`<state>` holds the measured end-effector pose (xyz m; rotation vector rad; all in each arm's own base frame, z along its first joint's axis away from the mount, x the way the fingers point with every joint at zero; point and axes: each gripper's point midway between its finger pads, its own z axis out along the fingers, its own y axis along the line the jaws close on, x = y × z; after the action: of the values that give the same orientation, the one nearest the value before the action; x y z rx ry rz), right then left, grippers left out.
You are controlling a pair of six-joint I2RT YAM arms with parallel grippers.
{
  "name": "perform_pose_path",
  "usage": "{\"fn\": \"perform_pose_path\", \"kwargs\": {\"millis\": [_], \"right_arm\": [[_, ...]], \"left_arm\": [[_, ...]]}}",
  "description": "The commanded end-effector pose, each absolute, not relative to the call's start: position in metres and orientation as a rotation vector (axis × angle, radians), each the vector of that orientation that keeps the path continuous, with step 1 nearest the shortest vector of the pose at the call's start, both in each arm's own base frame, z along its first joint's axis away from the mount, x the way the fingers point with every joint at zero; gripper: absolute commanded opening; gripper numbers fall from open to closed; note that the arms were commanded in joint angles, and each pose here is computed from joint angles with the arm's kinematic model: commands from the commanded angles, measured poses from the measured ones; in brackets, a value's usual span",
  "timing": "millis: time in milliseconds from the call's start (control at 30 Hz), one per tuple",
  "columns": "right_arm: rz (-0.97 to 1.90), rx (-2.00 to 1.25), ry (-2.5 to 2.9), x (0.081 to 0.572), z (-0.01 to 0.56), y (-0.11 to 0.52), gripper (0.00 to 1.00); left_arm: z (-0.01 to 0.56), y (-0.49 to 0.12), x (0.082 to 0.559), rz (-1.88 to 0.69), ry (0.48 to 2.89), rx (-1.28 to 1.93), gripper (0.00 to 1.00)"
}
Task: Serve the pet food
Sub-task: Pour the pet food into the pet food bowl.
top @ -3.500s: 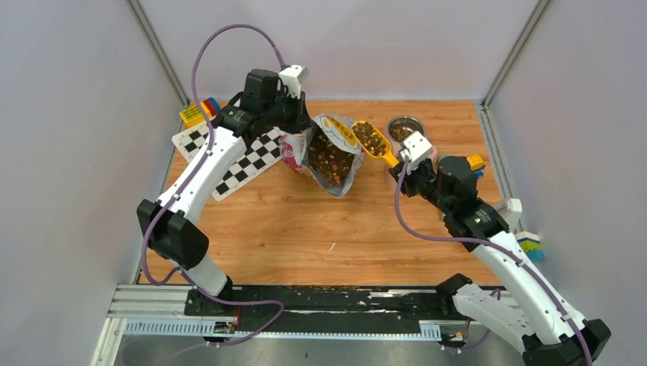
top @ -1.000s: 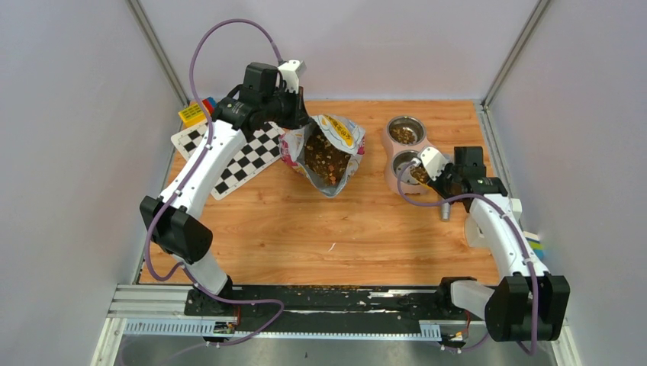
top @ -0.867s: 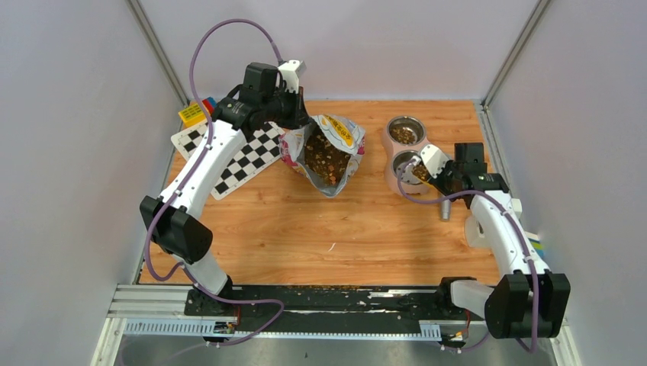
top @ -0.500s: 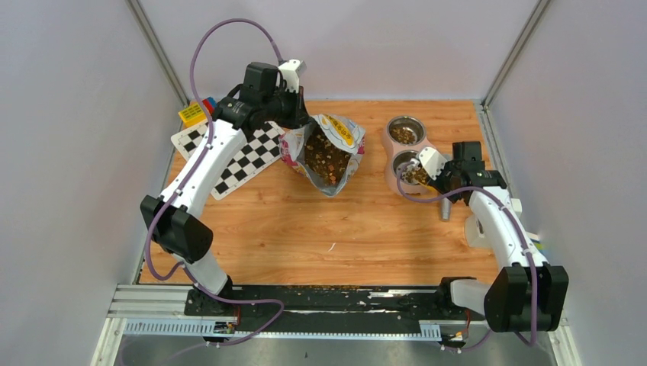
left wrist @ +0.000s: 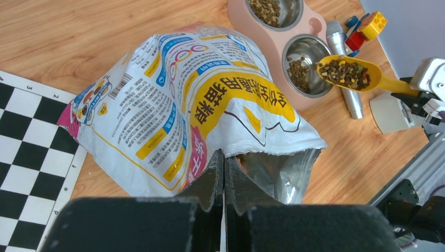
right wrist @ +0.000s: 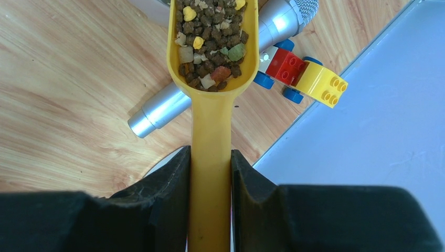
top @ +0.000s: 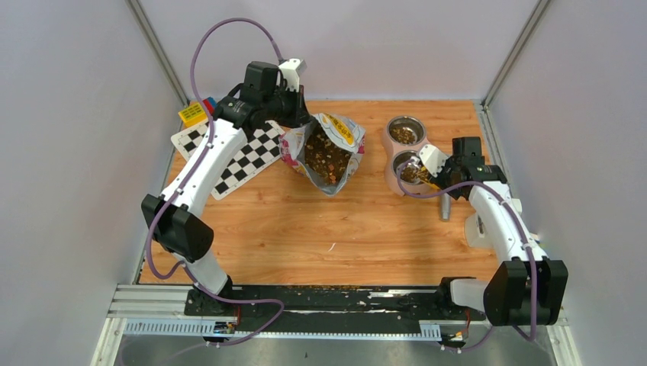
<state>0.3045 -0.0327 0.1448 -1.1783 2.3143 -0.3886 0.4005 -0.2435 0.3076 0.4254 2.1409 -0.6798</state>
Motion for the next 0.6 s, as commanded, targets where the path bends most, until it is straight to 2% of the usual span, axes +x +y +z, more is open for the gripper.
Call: {"fn": "perform_pose_path", "kwargs": {"millis": [0, 567], "right_arm": [[-0.448, -1.178, 2.277, 0.3147, 0.1640, -0.0384, 0.00], [-0.470, -1.206, 2.298, 0.3099, 0.1685, -0.0428, 0.00]], "left_arm": [[0.3637, -0.2463, 0.4169, -0.711, 1.957, 0.400, 0.00], [0.3626, -0.2471, 0.4189, -0.711, 1.961, 0.398, 0.00]]}}
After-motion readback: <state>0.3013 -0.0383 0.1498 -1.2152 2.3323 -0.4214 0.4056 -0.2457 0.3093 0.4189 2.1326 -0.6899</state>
